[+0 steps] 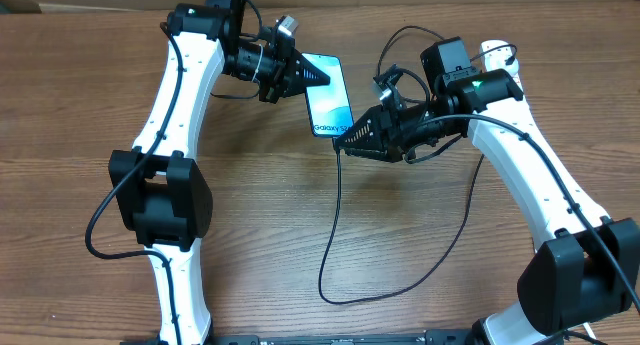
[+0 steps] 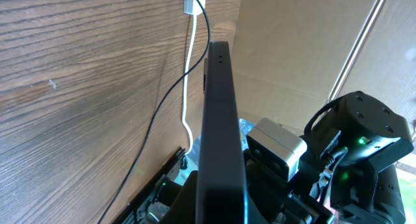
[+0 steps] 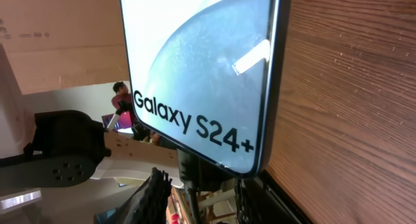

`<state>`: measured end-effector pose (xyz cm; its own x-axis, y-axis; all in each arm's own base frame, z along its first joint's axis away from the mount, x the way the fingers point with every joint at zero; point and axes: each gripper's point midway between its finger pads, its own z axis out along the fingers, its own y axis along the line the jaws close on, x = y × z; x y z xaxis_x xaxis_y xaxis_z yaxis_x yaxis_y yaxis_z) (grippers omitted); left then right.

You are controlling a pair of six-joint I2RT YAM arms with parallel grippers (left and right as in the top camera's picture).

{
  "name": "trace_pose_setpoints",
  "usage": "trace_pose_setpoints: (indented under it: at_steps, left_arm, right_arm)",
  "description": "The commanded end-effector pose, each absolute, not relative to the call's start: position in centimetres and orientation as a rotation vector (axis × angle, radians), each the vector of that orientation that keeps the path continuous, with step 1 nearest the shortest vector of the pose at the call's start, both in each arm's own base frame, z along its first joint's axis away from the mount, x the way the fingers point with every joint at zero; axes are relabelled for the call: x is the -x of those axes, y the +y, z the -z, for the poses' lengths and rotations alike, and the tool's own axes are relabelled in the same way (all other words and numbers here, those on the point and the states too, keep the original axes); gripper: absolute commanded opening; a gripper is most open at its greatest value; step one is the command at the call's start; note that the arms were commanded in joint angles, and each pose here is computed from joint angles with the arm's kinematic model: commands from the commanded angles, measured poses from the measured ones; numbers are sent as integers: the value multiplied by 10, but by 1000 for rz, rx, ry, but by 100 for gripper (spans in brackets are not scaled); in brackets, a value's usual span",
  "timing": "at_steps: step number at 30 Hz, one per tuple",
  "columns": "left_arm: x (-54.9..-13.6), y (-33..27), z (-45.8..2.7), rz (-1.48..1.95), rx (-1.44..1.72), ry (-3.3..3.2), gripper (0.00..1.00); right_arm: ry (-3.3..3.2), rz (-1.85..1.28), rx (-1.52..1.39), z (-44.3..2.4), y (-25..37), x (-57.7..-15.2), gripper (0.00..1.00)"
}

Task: Plug charger to phone and switch on socket
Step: 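Hold the plug against the phone port while the left gripper holds the phone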

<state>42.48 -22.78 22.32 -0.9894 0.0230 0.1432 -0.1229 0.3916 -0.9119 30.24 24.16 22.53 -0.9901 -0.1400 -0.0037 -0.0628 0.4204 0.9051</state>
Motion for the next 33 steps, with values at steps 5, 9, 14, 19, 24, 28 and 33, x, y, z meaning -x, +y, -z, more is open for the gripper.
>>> trace_pose_setpoints:
  at_steps: [5,9,14,19,24,28,33]
  left_arm:
    - [-415,-241,-244,-1699,-59,-2467,4]
    - [-414,-243,-244,-1697,-54,-2465,4]
    - [-413,-243,-244,-1697,-54,-2465,4]
    - [-414,-243,-244,-1697,-54,-2464,4]
    - [-413,-244,-249,-1723,-57,-2433,4]
    - [-412,-244,-250,-1732,-56,-2424,4]
    - [-412,-244,-250,-1732,-56,-2423,4]
  right_arm:
    - [-2565,1687,-263,-238,253,-296,31]
    - [-2564,1686,-265,-237,253,-295,28]
    - [-2564,1686,-265,-237,253,-295,24]
    - [-2564,1686,-265,-237,253,-295,20]
    - [-2564,1686,-265,-237,253,-295,21]
    - [-2564,1686,-265,-237,253,-295,21]
    - [-2568,1691,-272,-238,253,-296,19]
